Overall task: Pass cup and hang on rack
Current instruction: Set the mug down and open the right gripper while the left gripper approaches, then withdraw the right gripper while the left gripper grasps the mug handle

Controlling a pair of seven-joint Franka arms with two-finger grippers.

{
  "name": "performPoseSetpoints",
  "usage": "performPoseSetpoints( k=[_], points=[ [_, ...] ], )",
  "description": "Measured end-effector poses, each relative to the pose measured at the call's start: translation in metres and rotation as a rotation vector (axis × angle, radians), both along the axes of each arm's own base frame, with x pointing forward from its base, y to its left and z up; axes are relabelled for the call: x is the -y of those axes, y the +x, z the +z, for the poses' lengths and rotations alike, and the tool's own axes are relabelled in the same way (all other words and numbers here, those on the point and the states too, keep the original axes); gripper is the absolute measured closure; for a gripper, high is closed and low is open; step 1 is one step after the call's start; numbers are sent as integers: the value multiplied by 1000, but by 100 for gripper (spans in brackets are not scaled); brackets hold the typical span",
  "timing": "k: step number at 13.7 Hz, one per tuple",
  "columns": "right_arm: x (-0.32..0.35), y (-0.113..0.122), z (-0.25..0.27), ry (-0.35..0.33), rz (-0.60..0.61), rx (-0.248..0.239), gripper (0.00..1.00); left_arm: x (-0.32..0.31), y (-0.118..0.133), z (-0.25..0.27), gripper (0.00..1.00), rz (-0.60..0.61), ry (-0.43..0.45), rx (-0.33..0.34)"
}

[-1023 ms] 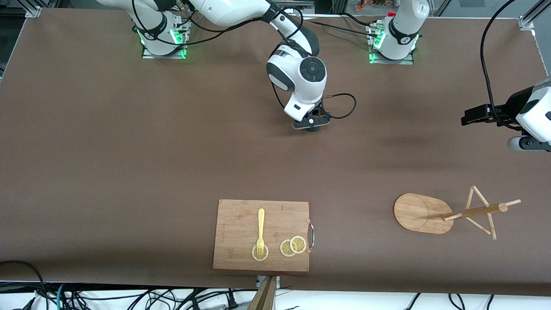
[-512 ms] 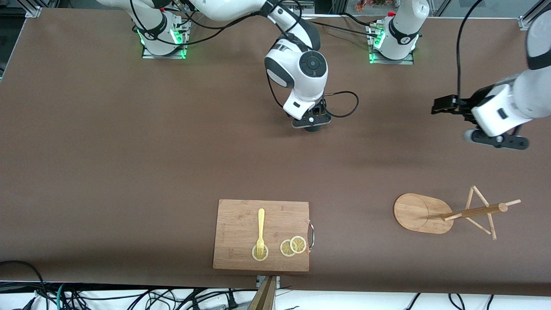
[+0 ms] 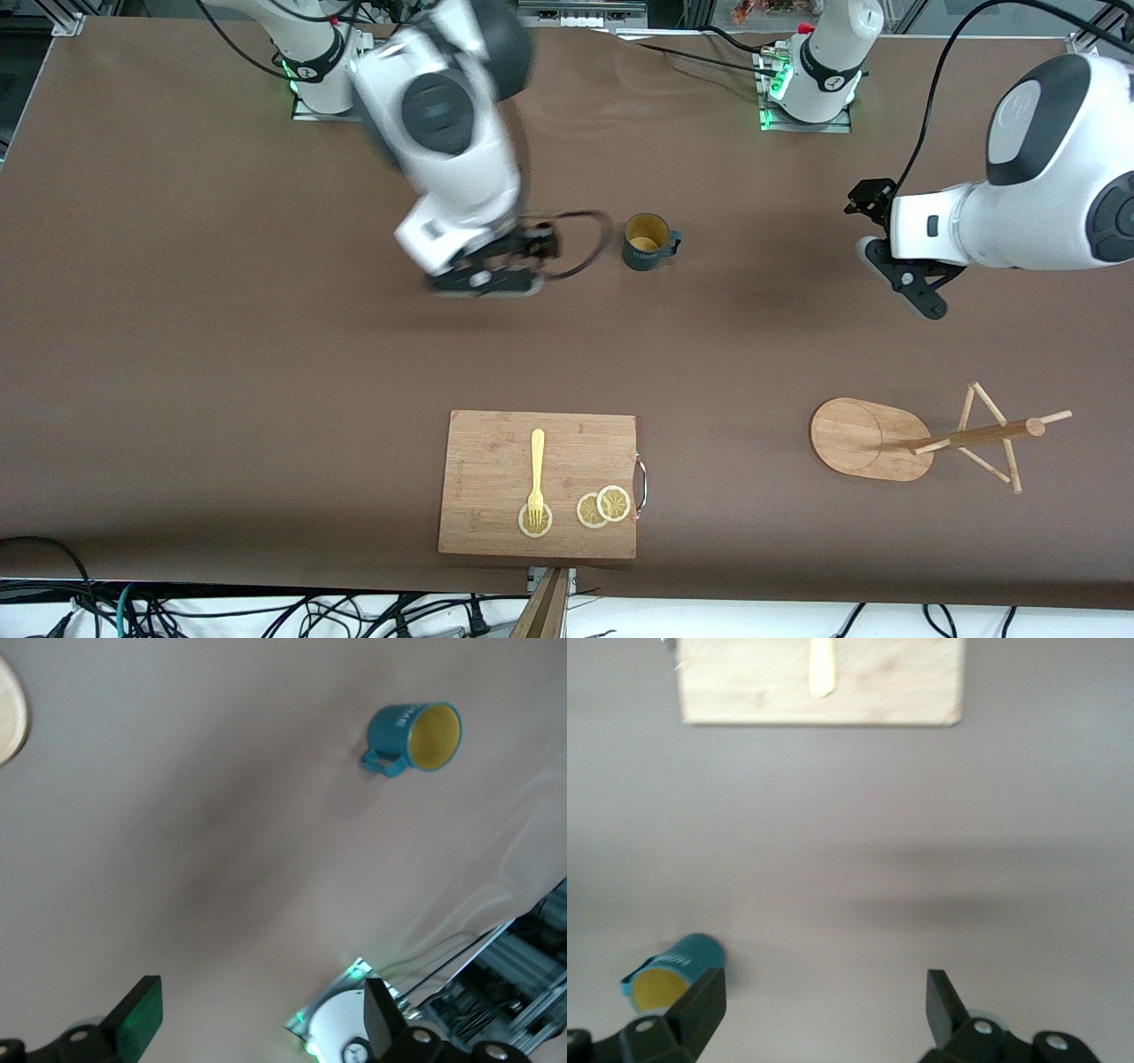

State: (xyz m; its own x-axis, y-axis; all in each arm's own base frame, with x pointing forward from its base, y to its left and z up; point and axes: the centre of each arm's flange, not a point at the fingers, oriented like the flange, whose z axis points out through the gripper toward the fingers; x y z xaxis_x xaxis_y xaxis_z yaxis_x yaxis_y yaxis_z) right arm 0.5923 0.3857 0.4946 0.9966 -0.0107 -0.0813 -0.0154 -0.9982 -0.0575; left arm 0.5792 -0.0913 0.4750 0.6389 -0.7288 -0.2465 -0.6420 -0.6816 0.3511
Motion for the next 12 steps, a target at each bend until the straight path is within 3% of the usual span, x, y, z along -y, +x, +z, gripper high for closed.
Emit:
performPoseSetpoints(
  k=[2, 4, 8, 12],
  points=[
    [80, 29, 17, 9, -2, -29, 0, 9, 1, -30, 0, -134, -87, 38],
    [145, 34, 41, -3, 22, -43, 0, 16, 1, -60, 0, -215, -173, 80],
    [233, 5, 92, -32, 52, -40, 0, 36, -6, -110, 0, -312, -289, 178],
    [253, -26, 101, -70, 79, -49, 0, 47, -24, -168, 0, -390, -427, 325]
  ],
)
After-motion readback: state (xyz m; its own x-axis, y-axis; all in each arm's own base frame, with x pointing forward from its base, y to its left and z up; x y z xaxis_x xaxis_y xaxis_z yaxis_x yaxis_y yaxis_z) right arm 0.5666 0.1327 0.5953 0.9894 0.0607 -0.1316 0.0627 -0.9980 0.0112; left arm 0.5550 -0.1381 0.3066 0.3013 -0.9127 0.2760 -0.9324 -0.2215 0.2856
